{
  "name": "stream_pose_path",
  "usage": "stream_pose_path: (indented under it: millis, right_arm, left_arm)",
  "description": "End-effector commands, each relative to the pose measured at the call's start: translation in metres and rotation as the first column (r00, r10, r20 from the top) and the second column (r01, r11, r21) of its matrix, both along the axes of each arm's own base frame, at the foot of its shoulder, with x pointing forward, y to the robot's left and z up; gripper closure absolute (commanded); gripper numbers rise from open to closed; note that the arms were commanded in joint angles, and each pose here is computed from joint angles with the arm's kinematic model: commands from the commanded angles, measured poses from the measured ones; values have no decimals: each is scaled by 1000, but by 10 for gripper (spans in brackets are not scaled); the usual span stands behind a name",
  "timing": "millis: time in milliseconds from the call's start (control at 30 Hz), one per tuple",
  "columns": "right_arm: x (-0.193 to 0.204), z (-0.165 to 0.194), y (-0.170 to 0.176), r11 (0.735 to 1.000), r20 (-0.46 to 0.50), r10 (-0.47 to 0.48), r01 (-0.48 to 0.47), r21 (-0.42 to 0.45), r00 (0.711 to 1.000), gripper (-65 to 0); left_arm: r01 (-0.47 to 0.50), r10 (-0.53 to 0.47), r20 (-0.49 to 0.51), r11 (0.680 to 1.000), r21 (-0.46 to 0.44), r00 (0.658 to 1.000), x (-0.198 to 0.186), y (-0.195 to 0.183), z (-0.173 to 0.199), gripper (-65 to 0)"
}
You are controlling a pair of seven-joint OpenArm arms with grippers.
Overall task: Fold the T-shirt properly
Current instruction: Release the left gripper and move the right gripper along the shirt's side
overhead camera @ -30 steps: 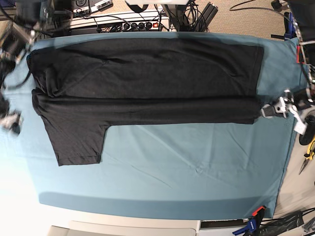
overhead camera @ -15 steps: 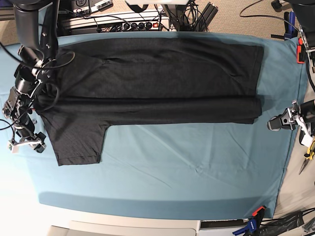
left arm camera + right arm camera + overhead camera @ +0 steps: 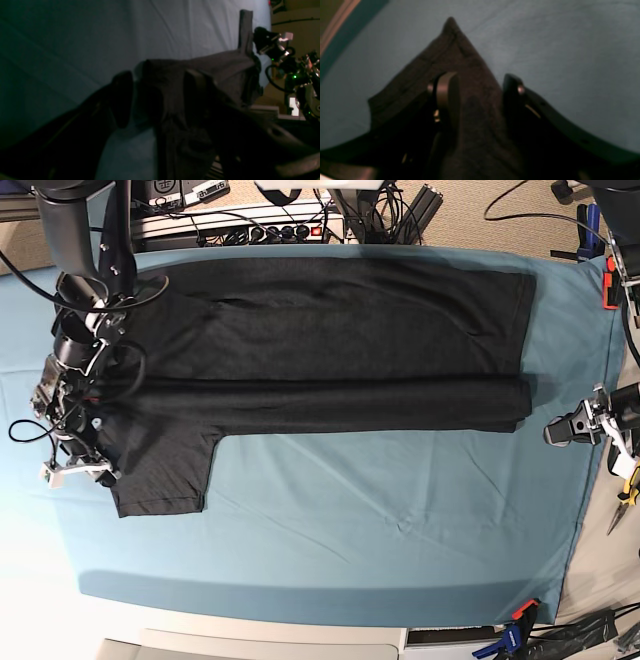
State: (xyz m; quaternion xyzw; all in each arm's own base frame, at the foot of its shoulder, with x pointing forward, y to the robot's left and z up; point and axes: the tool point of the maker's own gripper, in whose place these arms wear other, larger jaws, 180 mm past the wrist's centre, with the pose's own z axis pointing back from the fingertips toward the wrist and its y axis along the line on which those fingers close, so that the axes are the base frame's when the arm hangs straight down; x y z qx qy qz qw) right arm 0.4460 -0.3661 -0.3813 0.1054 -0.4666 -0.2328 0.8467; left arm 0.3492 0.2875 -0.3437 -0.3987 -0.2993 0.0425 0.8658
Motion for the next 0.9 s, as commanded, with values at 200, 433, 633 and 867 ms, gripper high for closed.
stream_pose_path:
  millis: [200, 433, 633, 867]
  right_arm:
    - [-3, -2, 7, 998, -12, 14, -13, 58, 1000, -288]
    - [1, 4, 9, 996, 34, 4, -7, 92, 999, -273]
    - [7, 16, 17, 994, 104, 57, -67, 89, 993, -89]
    - [13, 33, 26, 987, 175, 127, -143, 78, 976, 0]
  left_arm:
    - [-21, 21, 69, 1000, 5, 997, 13, 11, 23, -337]
    - [-21, 21, 69, 1000, 5, 997, 13, 11, 23, -337]
    - [-21, 21, 69, 1000, 5, 997, 13, 11, 23, -337]
    - [-22, 22, 70, 1000, 5, 997, 13, 11, 23, -336]
